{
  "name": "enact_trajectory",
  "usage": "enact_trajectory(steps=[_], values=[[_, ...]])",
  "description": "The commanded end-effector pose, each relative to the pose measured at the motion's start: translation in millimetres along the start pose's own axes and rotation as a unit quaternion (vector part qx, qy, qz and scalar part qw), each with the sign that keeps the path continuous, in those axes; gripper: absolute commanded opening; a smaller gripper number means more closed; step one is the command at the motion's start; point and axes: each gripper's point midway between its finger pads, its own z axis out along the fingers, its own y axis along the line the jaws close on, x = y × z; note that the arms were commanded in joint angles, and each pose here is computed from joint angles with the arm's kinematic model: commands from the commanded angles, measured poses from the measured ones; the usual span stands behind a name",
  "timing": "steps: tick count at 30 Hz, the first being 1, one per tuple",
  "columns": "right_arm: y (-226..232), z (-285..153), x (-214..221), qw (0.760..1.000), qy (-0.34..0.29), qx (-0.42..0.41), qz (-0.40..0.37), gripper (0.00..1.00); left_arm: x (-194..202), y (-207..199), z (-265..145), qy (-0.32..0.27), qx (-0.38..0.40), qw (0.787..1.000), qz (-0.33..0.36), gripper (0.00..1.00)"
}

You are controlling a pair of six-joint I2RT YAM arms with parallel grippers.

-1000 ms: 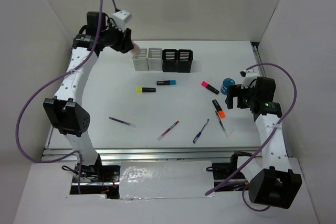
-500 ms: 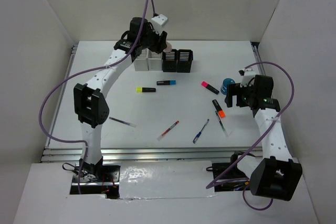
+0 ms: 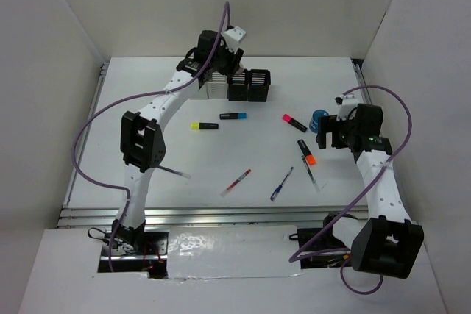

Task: Sort the stationery into containers
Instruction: Place the pen in the storage box.

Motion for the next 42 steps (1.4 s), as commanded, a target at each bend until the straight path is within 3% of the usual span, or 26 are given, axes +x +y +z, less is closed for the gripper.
enact_trajectory(steps=[1,23,26,32,42], values=[[-8.3,-1.6,-22.3,0.999,-0.033,0.015,-0.015,0.99,-35.0,7.0,1.5,-0.052,-0.018,0.998,0.019,0.11],[-11.5,11.7,-29.0,0.999,-0.032,0.010,0.001,0.98,4.1,-2.3,31.8,-0.016,-0.017,0.999,0.033,0.20],[-11.6,12.7,-27.7,1.000,-0.029,0.011,0.000,0.98,7.5,-4.2,35.8,-0.014,-0.019,0.999,0.034,0.26],[-12.1,14.0,-26.1,1.000,-0.028,0.012,0.001,0.99,9.5,-5.7,39.9,-0.015,-0.023,0.999,0.036,0.48],[-12.1,16.6,-30.4,0.999,-0.031,0.010,0.011,0.99,0.2,-5.4,45.8,-0.033,-0.035,0.997,0.054,0.61]])
